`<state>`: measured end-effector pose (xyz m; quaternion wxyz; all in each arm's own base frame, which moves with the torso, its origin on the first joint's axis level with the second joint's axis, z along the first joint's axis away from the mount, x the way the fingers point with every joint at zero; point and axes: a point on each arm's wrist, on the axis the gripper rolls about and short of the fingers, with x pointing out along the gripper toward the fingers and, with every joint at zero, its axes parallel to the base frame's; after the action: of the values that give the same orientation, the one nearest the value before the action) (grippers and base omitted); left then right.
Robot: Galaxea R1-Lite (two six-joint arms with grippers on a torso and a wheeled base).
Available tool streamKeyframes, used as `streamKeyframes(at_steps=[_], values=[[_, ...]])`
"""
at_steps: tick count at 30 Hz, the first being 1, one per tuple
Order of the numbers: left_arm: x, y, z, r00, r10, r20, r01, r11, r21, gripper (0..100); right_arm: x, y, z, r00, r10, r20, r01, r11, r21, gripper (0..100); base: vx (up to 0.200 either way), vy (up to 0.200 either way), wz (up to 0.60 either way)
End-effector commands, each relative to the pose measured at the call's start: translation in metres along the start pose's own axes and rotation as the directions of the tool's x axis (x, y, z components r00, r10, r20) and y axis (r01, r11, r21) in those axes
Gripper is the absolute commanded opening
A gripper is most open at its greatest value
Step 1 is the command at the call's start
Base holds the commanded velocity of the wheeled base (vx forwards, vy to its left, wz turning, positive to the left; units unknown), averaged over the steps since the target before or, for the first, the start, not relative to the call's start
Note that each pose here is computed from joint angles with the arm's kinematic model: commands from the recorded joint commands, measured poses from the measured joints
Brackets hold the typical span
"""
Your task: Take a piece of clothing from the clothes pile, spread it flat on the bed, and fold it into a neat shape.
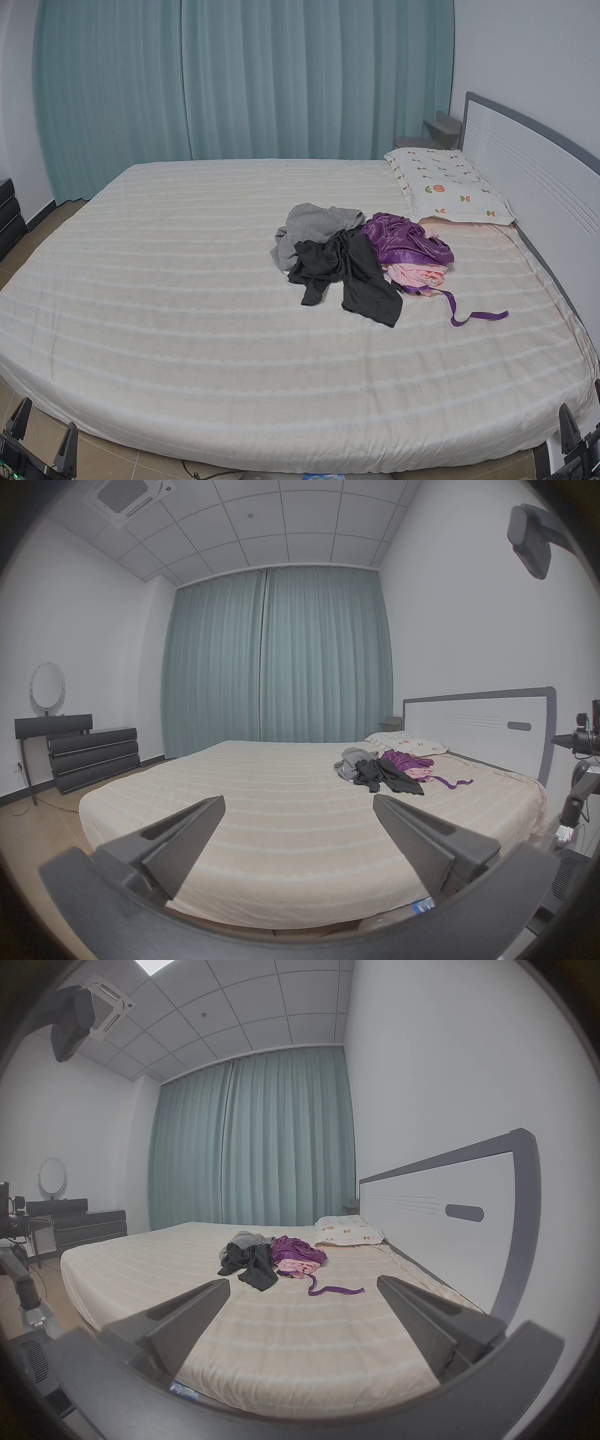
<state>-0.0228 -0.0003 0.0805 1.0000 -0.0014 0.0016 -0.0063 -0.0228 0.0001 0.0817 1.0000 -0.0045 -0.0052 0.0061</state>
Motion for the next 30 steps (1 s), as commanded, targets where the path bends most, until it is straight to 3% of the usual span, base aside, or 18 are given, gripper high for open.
streamKeyframes(at_steps=[1,2,5,7,9,10,17,18,23,30], values=[[0.000,0.000,-0.005,1.000,0.000,-0.006,0.000,1.000,0.000,100,-0.007,0.000,0.044,0.993,0.013,0.120,-0.014,1.000,0.013,100,0.000,0.000,0.00],[0.000,0.000,-0.005,1.000,0.000,-0.006,0.000,1.000,0.000,100,-0.005,0.000,0.052,0.994,0.014,0.108,-0.016,1.000,0.013,100,0.000,0.000,0.00],[0.000,0.000,-0.005,1.000,0.000,-0.006,0.000,1.000,0.000,100,0.017,0.000,0.051,0.997,0.053,-0.057,-0.053,0.999,0.003,100,0.000,0.000,0.00],[0.000,0.000,-0.005,1.000,0.000,-0.006,0.000,1.000,0.000,100,0.024,0.001,0.053,0.992,0.073,-0.100,-0.072,0.997,0.011,100,0.000,0.000,0.00],[0.000,0.000,-0.005,1.000,0.000,-0.006,0.000,1.000,0.000,100,0.043,0.001,0.059,0.976,0.102,-0.190,-0.091,0.994,0.068,100,0.000,0.000,0.00],[0.000,0.000,-0.005,1.000,0.000,-0.006,0.000,1.000,0.000,100,0.044,0.001,0.060,0.975,0.102,-0.195,-0.090,0.993,0.073,100,0.000,0.000,0.00],[0.000,0.000,-0.005,1.000,0.000,-0.006,0.000,1.000,-0.002,100,0.106,0.009,0.074,0.911,0.172,-0.375,-0.127,0.982,0.143,100,0.000,0.000,0.00],[0.000,0.000,-0.005,1.000,0.000,-0.006,0.000,1.000,0.000,100,0.128,0.012,0.074,0.887,0.186,-0.423,-0.127,0.978,0.164,100,0.000,0.000,0.00],[0.000,0.000,-0.005,1.000,0.000,-0.006,0.000,1.000,0.000,100,0.195,0.024,0.062,0.839,0.200,-0.506,-0.070,0.962,0.264,100,0.000,0.000,0.00],[0.000,0.000,-0.005,1.000,0.000,-0.006,0.000,1.000,0.000,100,0.284,0.043,0.033,0.837,0.205,-0.508,-0.044,0.949,0.311,100,0.000,0.000,0.00]])
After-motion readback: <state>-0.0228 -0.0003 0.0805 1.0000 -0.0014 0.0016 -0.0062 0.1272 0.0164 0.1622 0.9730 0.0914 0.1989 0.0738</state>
